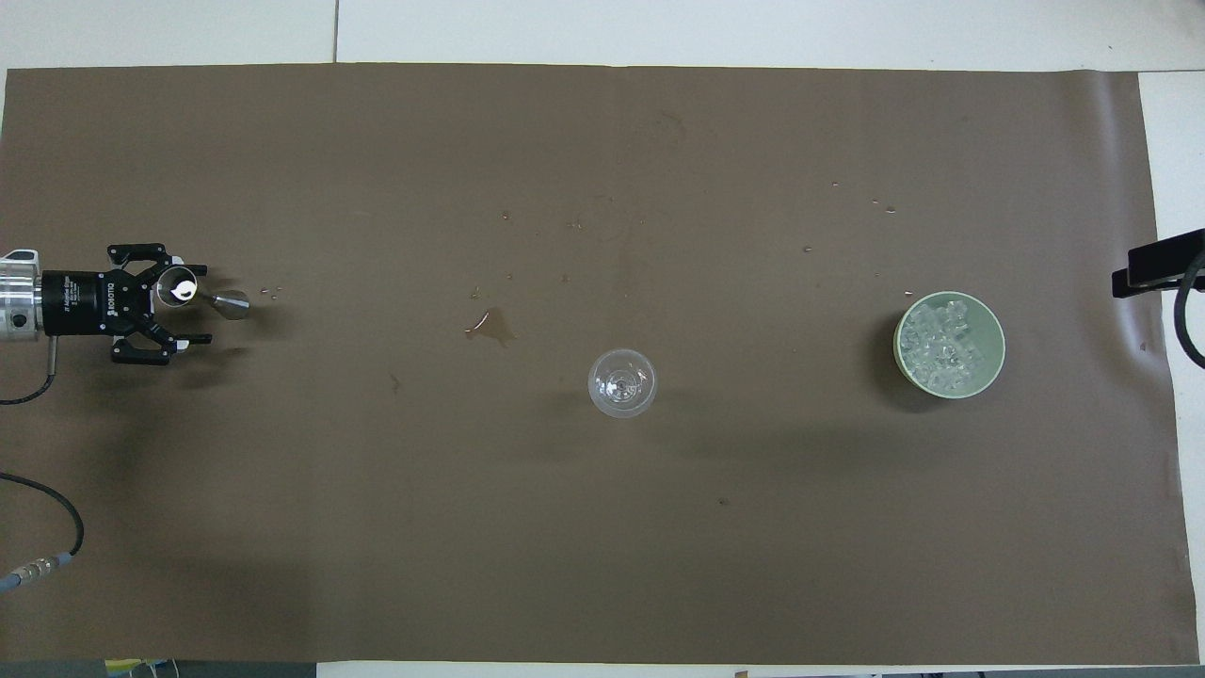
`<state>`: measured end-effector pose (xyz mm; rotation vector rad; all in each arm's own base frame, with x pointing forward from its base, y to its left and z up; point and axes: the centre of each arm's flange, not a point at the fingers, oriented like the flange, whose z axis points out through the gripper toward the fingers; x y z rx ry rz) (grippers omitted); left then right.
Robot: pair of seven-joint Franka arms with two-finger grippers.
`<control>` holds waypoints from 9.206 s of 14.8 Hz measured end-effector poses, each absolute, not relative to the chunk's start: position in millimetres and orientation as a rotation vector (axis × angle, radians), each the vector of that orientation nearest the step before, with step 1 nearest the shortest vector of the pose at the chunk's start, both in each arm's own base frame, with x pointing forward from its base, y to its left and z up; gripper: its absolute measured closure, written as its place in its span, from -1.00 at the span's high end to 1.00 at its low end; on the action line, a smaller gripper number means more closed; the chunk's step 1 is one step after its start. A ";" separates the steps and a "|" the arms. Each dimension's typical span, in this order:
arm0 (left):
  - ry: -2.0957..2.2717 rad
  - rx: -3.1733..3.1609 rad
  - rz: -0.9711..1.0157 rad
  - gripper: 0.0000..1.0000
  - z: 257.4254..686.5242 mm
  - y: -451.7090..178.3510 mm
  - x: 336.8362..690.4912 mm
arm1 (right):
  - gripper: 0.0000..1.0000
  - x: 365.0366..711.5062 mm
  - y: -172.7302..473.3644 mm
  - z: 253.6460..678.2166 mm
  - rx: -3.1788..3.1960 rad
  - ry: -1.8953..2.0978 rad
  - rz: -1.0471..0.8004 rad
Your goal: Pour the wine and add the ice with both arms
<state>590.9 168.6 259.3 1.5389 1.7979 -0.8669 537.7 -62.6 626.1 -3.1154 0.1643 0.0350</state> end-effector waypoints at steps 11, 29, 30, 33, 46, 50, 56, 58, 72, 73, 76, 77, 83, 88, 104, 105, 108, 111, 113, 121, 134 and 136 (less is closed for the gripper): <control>1.781 1.495 -0.863 0.74 264.7 164.5 593.1 | 1.00 537.7 -62.6 626.1 -3.115 0.164 0.035; 1.506 1.605 -1.001 -0.56 355.6 112.9 580.4 | 1.00 537.7 -62.6 626.1 -3.115 0.164 0.035; 1.485 1.630 -1.008 -0.56 364.3 96.1 579.6 | 1.00 537.7 -62.6 626.1 -3.115 0.164 0.035; 1.433 1.702 -1.053 -0.56 389.8 34.2 571.6 | 1.00 537.7 -62.6 626.1 -3.115 0.164 0.035; 1.672 1.898 -0.945 -0.56 464.2 -246.8 524.3 | 1.00 537.8 -62.6 622.6 -3.109 0.142 0.041; 1.784 1.975 -0.792 -0.56 462.5 -306.9 501.7 | 1.00 542.8 -63.4 591.5 -3.067 0.062 -0.077; 1.781 2.127 -0.644 -0.56 461.9 -311.3 495.8 | 1.00 521.1 -57.4 515.4 -3.065 0.054 -0.098; 1.777 2.189 -0.591 -0.56 462.8 -321.5 487.5 | 1.00 519.8 -57.6 485.6 -3.068 0.061 -0.099; 1.783 2.416 -0.143 -0.56 479.8 -371.8 456.2 | 0.80 527.3 -30.7 372.9 -3.087 -0.223 -0.145; 1.772 2.436 -0.111 -0.56 479.7 -374.9 453.5 | 0.80 525.1 -35.1 369.6 -3.087 -0.233 -0.139; 1.712 2.498 -0.011 -0.56 482.5 -387.7 443.7 | 0.64 520.2 -37.7 362.0 -3.087 -0.244 -0.120; 1.696 2.515 0.024 -0.56 483.4 -391.1 441.2 | 0.64 518.6 -37.0 358.5 -3.087 -0.251 -0.121; 1.723 2.505 0.272 -0.56 488.2 -404.9 430.8 | 0.41 511.8 -35.6 343.3 -3.086 -0.343 -0.152; 1.707 2.493 0.401 -0.56 493.6 -413.0 425.7 | 0.39 506.7 -37.2 325.3 -3.086 -0.383 -0.144; 1.695 2.465 0.488 -0.56 510.4 -419.4 414.4 | 0.13 504.8 -36.0 320.7 -3.085 -0.393 -0.133; 1.717 2.438 0.462 -0.56 518.3 -412.2 417.8 | 0.13 504.8 -35.7 320.7 -3.085 -0.394 -0.132; 1.754 2.405 0.225 -0.56 533.2 -381.6 437.4 | 0.13 504.8 -35.2 320.7 -3.084 -0.395 -0.132; 1.686 2.386 -0.075 -0.56 538.6 -324.4 476.2 | 0.13 504.4 -35.2 320.1 -3.084 -0.395 -0.130; 1.653 2.310 -0.261 -0.56 531.7 -272.5 503.6 | 0.08 503.5 -35.1 319.0 -3.084 -0.395 -0.126; 1.664 1.840 -0.666 -0.56 452.0 -59.8 548.1 | -0.18 501.7 -35.0 316.7 -3.083 -0.395 -0.118; 1.551 1.376 -1.042 -0.56 279.1 127.8 594.2 | -0.24 500.1 -34.9 314.7 -3.083 -0.395 -0.112; 1.553 1.327 -1.050 -0.56 260.6 142.8 591.7 | -0.32 499.9 -34.9 314.4 -3.083 -0.395 -0.111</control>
